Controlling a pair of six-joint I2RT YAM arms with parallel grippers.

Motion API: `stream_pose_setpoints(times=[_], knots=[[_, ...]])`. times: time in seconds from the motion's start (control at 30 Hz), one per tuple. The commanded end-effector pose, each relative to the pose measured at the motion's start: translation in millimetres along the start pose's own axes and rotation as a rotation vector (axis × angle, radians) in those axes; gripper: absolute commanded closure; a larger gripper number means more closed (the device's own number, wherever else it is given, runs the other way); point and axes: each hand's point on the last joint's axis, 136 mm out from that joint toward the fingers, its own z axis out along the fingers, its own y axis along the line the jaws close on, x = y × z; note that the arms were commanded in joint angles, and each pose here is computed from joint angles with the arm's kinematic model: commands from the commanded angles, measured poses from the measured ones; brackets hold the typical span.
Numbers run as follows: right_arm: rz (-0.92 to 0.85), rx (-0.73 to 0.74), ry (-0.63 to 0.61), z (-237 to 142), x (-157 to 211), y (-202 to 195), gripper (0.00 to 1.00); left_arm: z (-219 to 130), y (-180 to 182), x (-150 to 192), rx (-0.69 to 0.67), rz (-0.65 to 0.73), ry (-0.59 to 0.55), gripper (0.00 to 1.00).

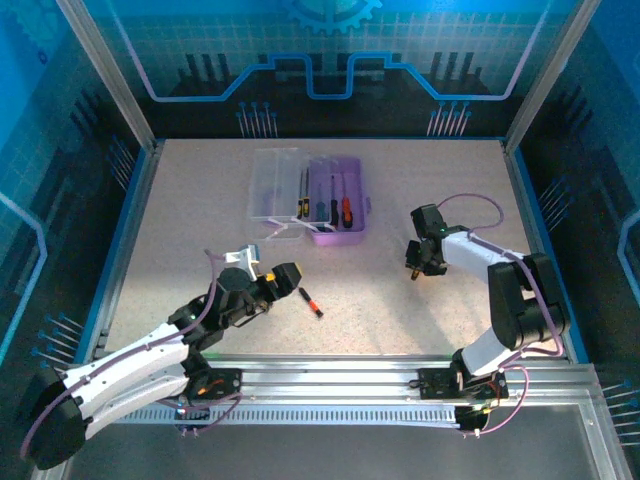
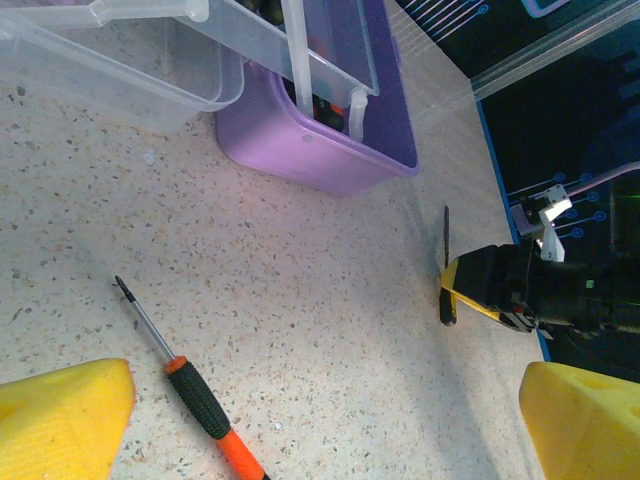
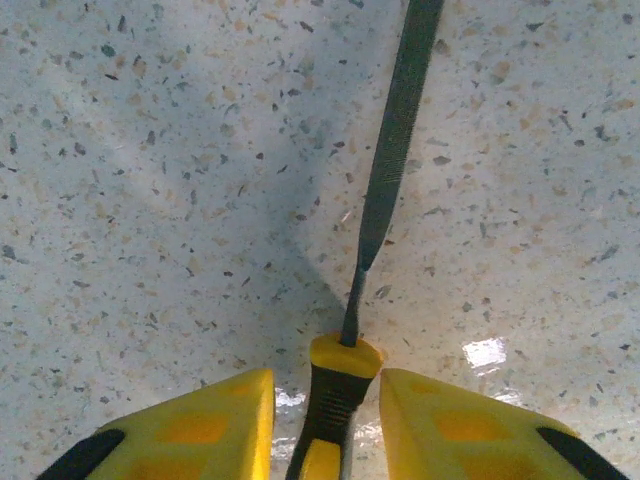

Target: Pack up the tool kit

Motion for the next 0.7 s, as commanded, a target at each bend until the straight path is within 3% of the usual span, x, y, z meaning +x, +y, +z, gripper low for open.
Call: stream_pose_setpoints(times=[0.0,0.67], knots=[[0.004,0.010,0.022,4.7,5.8,-1.8,0.68,0.4,0.5,-2.0,-0.007,0.006,-0.014,0.01],[-0.007,-0.027,-0.006,-0.5,4.0,1.6,0.84,-0.8,-0.4,-5.5,-0.013,0.018,-0.025,0.01]])
